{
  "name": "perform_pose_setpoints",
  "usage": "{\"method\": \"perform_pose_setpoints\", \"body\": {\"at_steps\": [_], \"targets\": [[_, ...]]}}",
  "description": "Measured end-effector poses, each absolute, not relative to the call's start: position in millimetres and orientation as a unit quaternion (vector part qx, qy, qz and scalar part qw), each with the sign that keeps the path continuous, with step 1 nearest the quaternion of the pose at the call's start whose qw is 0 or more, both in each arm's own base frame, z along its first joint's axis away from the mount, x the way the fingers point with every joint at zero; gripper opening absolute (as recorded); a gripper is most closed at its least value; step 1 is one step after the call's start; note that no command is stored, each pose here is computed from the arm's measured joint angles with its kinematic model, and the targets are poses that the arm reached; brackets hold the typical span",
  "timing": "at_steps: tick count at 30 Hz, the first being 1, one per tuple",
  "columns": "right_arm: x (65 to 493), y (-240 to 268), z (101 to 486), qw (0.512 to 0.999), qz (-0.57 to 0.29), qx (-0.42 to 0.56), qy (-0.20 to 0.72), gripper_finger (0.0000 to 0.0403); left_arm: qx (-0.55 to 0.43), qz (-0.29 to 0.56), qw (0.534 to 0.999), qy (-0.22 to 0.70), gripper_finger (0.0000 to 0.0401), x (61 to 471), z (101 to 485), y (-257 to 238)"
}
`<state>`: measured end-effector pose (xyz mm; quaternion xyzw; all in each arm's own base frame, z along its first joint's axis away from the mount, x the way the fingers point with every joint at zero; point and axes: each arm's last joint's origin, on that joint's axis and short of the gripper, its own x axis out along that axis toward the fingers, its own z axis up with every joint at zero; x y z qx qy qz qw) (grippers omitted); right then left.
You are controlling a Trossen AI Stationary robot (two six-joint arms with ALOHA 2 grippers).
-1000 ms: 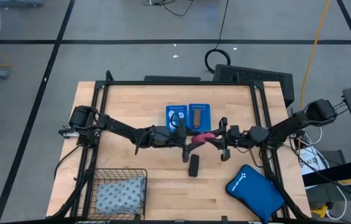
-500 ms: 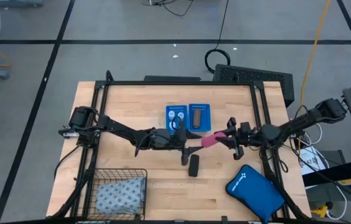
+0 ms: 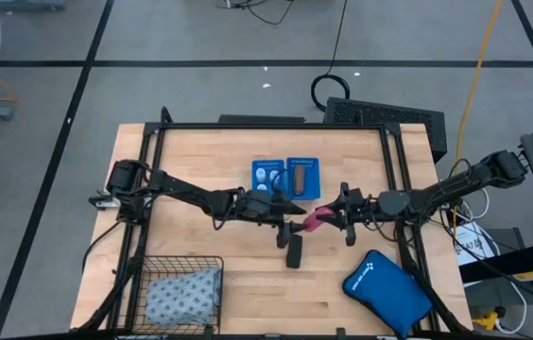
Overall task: Pick & place medical supplies in basket/bin
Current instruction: Put the pink bandage into the right blue bin
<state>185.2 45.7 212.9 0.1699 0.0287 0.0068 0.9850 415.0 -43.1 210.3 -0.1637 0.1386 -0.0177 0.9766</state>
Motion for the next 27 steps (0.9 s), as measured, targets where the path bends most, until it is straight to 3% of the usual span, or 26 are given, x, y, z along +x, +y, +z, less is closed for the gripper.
{"method": "perform_pose_setpoints", "body": {"at_steps": [6,12,27], "targets": [[192,48,208,0.986,0.014,0.165,0.027,0.0075,-0.130,-0.038,0.982,0.132,0.0280,427,217,-48],[195,51,210,0.985,0.049,0.166,0.014,0.0075,-0.139,-0.032,0.982,0.124,0.0288,429,221,-41],[196,51,214,0.990,0.051,0.132,-0.015,0.0075,-0.143,-0.038,0.981,0.123,0.0227,429,222,-39]]}}
